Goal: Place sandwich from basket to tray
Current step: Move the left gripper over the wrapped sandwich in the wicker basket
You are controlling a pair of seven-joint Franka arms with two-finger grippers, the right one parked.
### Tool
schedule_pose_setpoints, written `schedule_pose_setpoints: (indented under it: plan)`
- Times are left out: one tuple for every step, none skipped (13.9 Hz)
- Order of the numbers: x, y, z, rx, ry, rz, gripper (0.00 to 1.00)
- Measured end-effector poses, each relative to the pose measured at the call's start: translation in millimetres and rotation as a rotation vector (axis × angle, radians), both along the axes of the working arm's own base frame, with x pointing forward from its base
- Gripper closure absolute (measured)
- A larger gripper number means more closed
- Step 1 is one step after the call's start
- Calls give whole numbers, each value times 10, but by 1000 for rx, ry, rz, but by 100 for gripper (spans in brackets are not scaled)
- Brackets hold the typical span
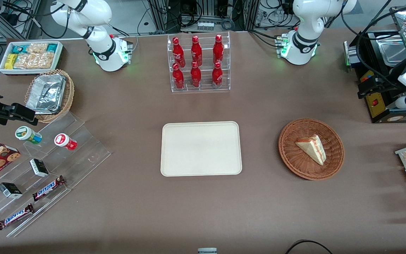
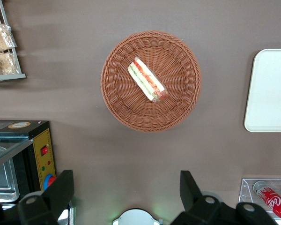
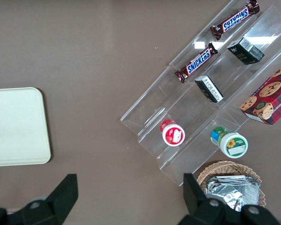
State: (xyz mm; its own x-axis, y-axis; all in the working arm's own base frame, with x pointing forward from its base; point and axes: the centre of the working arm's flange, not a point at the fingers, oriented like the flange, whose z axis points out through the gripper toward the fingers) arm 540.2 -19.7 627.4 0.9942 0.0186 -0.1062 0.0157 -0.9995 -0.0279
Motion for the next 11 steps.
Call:
schedule_pose_setpoints:
  plan:
    - [0,2,1,0,0,1,0]
    - [2,7,-1,0,0,3,0]
    - [6,19,-10,0,1,5,0]
    - [18,34,-37,0,7,8,0]
    - [44,46,-96,0,18,13,0]
    - [86,58,-193,1,35,25,0]
    - [150,73,-328,7,55,47,0]
    - [232,85,-498,15,72,71,0]
    - [320,90,-684,19,80,97,0]
    - [399,92,-865,22,75,129,0]
    - [454,98,-1043,26,67,166,0]
